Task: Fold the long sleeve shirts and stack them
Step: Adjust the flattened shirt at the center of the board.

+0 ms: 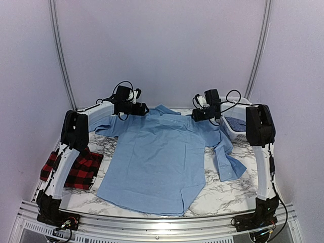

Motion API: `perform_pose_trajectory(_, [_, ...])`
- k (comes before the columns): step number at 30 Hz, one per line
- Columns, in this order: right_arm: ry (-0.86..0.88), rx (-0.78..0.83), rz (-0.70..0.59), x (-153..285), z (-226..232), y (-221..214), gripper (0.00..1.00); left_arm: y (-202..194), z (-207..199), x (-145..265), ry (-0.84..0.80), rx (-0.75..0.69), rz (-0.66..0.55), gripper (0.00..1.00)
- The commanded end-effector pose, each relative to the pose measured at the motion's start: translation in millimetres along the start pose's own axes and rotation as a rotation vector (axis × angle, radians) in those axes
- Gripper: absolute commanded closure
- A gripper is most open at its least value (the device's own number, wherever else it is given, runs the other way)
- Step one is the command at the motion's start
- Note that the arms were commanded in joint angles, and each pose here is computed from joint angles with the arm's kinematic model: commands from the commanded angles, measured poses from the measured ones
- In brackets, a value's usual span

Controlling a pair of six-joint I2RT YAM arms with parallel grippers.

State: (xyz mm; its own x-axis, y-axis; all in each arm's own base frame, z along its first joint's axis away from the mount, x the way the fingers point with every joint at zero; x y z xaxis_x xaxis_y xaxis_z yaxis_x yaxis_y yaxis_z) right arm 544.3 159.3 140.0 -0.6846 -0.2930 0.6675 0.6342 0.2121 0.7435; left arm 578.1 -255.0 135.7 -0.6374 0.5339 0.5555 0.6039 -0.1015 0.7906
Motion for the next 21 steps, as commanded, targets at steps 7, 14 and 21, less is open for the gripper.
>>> perform_pose_trajectory(7, [0.038,-0.007,-0.009,3.1,4.7,5.9,0.44,-7.5,2.7,-9.6,0.009,0.002,-0.007,0.21])
perform_pose_trajectory(14, [0.034,-0.027,-0.003,2.7,4.2,3.1,0.70,-9.1,8.9,-9.5,0.081,0.014,-0.009,0.33])
perform_pose_trajectory(21, [-0.092,-0.163,0.008,13.4,-4.5,4.9,1.00,-13.9,21.6,-7.0,0.214,0.038,0.002,0.38])
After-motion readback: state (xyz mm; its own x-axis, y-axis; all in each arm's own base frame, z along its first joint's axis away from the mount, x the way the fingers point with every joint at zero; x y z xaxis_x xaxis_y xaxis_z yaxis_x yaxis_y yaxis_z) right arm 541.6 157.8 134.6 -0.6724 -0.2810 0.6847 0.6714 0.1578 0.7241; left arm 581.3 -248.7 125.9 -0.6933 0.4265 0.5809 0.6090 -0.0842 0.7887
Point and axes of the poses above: each gripper's point midway between its finger pads, its own x axis back along the fingers, its own z axis along the line the jaws close on, y = z × x, the point moved 9 cm from there along x, back along the fingers
